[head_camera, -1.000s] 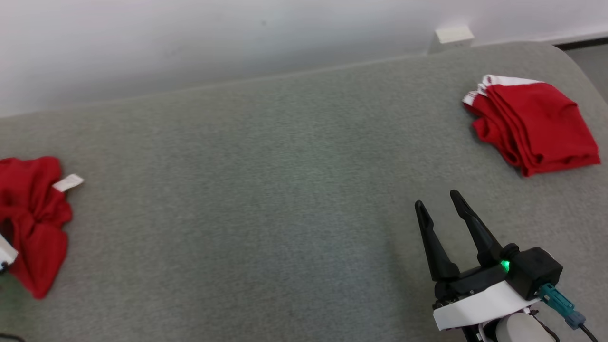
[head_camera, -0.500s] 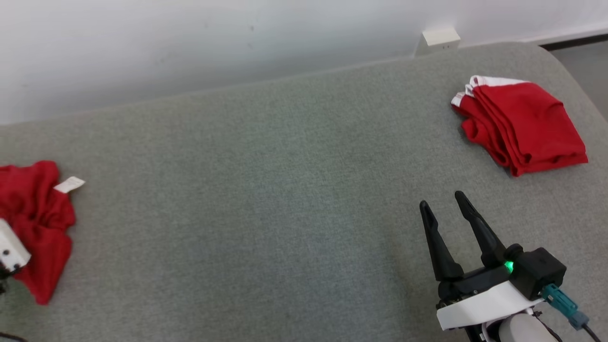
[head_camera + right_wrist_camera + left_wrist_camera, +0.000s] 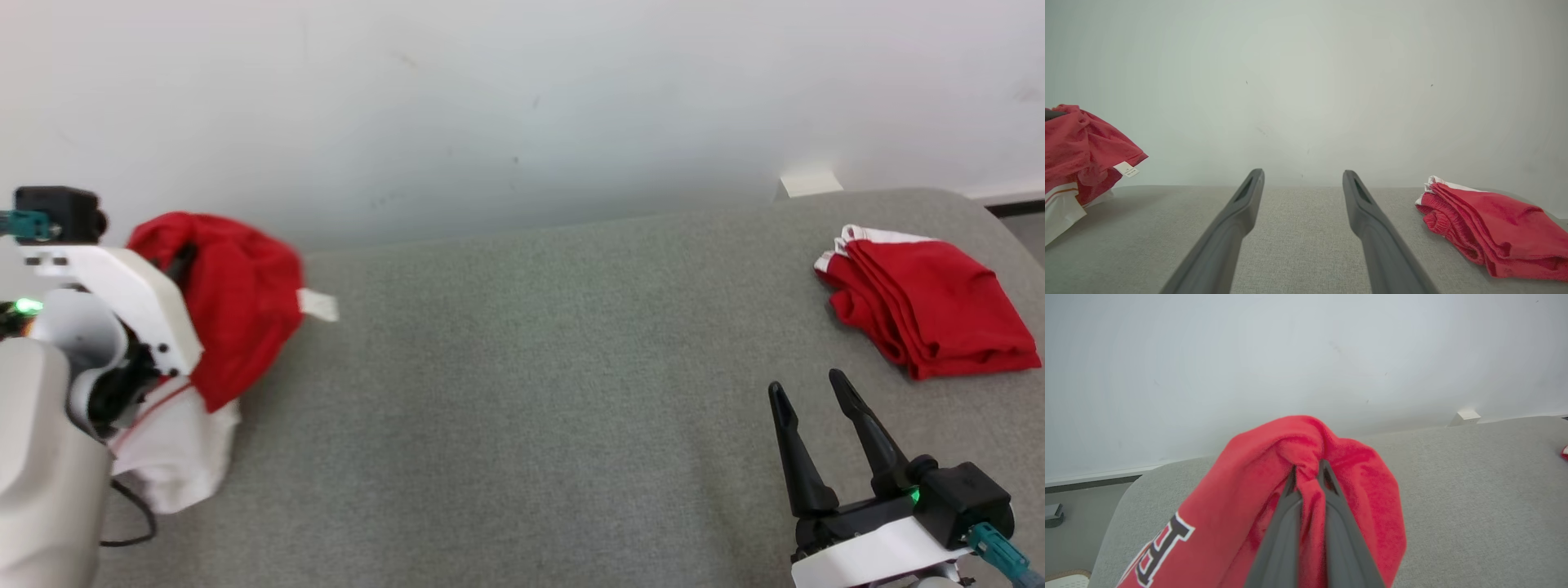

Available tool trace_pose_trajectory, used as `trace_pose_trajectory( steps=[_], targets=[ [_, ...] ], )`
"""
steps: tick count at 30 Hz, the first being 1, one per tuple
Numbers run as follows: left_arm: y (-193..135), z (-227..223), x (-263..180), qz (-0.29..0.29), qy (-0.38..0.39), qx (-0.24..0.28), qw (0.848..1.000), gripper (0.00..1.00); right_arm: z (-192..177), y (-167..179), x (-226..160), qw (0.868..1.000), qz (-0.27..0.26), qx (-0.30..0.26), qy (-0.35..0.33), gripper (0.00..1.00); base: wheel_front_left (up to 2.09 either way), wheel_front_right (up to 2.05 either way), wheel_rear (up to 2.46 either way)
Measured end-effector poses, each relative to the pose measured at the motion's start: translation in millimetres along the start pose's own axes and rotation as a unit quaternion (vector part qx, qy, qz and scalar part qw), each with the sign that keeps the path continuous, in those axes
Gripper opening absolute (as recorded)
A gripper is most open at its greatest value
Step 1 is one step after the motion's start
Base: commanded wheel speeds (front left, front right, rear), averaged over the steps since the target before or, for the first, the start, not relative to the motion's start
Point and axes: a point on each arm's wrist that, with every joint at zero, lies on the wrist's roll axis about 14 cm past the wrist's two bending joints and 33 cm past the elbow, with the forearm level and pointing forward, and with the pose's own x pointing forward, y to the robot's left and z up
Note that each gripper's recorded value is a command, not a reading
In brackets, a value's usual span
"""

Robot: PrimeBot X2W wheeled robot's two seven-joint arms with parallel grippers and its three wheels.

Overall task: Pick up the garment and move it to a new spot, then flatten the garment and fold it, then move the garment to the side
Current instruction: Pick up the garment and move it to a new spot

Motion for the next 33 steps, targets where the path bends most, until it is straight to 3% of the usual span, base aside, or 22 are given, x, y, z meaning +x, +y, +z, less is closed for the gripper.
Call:
trace_pose_trajectory(
  steps=[7, 15, 21, 26, 27, 28, 29, 33],
  targets=[
    [-82.7, 29.8, -24.8, -0.113, -0.06, 0.003, 0.992, 0.0, 12.8, -6.4, -9.4, 1.0, -0.012, -0.003, -0.018, 1.0, 0.0, 0.0, 0.0],
    [-201.9, 34.8, -40.0, -0.246, -0.103, -0.063, 0.962, 0.0, 19.7, -33.0, -23.3, 0.998, -0.054, -0.012, -0.024, 1.0, 0.0, 0.0, 0.0],
    [-251.2, -27.8, -24.1, -0.28, -0.045, -0.077, 0.956, 0.0, 15.9, -39.3, -28.5, 0.997, -0.069, -0.01, -0.018, 1.0, 0.0, 0.0, 0.0],
    [-283.8, -88.9, -16.9, -0.303, -0.004, -0.021, 0.953, 0.0, 11.1, -45.4, -31.8, 0.997, -0.082, -0.01, -0.009, 1.0, 0.0, 0.0, 0.0],
    [-287.4, -99.3, -16.3, -0.305, 0.007, -0.022, 0.952, 0.15, 10.1, -46.3, -32.5, 0.996, -0.084, -0.01, -0.007, 1.0, 0.0, 0.0, 0.0],
    [-291.5, -107.5, -16.5, -0.308, 0.013, -0.022, 0.951, 0.84, 9.2, -46.9, -33.1, 0.996, -0.085, -0.01, -0.005, 1.0, 0.0, 0.0, 0.0],
    [-294.3, -113.3, -16.5, -0.311, 0.017, -0.021, 0.95, 1.0, 8.2, -47.3, -33.3, 0.996, -0.086, -0.01, -0.004, 1.0, 0.0, 0.0, 0.0],
    [-298.1, -106.4, -15.6, -0.315, -0.008, -0.019, 0.949, 1.0, 6.1, -44.3, -31.6, 0.997, -0.08, -0.009, -0.001, 1.0, 0.0, 0.0, 0.0]
  ],
)
